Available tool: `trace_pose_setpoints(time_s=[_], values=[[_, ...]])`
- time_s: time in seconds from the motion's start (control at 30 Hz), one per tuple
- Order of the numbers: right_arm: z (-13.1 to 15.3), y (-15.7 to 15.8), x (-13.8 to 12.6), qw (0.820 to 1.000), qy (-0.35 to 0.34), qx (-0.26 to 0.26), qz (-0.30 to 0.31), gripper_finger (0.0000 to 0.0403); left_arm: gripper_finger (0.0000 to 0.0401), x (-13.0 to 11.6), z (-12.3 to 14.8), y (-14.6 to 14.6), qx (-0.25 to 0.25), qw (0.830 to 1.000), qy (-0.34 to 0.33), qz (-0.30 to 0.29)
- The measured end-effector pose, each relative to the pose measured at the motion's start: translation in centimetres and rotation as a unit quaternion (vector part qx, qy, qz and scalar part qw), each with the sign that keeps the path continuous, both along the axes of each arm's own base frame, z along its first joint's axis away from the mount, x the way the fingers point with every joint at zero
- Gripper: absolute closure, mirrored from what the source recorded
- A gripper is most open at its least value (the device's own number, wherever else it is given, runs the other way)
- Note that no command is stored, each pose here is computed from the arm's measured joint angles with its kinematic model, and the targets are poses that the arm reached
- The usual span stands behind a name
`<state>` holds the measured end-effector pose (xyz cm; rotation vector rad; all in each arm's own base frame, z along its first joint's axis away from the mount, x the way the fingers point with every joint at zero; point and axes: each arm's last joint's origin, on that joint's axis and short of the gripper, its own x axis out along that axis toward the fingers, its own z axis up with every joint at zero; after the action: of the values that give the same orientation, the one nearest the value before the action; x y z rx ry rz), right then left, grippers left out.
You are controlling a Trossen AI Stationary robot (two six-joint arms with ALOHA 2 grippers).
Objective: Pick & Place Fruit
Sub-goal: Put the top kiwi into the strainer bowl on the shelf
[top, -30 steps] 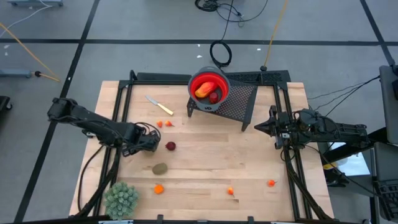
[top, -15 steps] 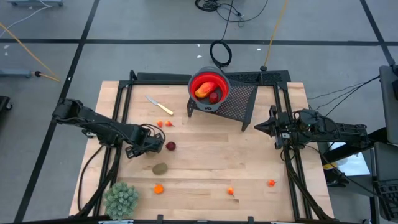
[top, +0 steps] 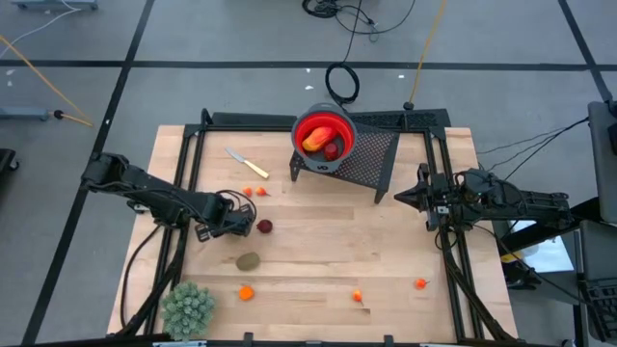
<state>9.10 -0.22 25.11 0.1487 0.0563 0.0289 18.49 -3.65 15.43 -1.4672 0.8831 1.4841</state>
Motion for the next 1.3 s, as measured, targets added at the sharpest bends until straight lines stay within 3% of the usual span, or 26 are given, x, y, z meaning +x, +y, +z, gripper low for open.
trace_pose_setpoints(time_s=[0.27, 0.5, 0.67, 0.87, 1.1, 1.23, 1.3], values=[[0.2, 0.0, 0.0, 1.000, -0.012, 0.000, 0.000, 0.0403, 0.0190, 0.3, 0.1, 0.0, 0.002, 1.000, -0.016, -0.020], [1.3, 0.0, 0.0, 0.998, -0.064, 0.014, 0.000, 0.0403, 0.0208, 0.8, 1.9, 0.0, 0.017, 0.990, -0.111, -0.083], [1.8, 0.0, 0.2, 0.996, -0.091, 0.013, 0.001, 0.0403, 0.0200, 1.0, 4.1, 0.2, 0.062, 0.966, -0.207, -0.141], [2.4, 0.0, 1.2, 0.993, -0.113, 0.034, 0.005, 0.0403, 0.0196, 1.5, 7.1, 0.3, 0.140, 0.908, -0.329, -0.221], [2.4, 0.0, 3.3, 0.992, -0.108, 0.058, 0.030, 0.0403, 0.0195, 2.7, 10.3, 0.1, 0.239, 0.804, -0.443, -0.316], [2.3, 0.1, 4.6, 0.991, -0.109, 0.055, 0.057, 0.0403, 0.0195, 3.4, 11.5, -0.2, 0.269, 0.756, -0.492, -0.338], [2.3, 0.1, 5.1, 0.990, -0.114, 0.051, 0.070, 0.0402, 0.0195, 3.6, 11.8, -0.3, 0.272, 0.739, -0.512, -0.343]])
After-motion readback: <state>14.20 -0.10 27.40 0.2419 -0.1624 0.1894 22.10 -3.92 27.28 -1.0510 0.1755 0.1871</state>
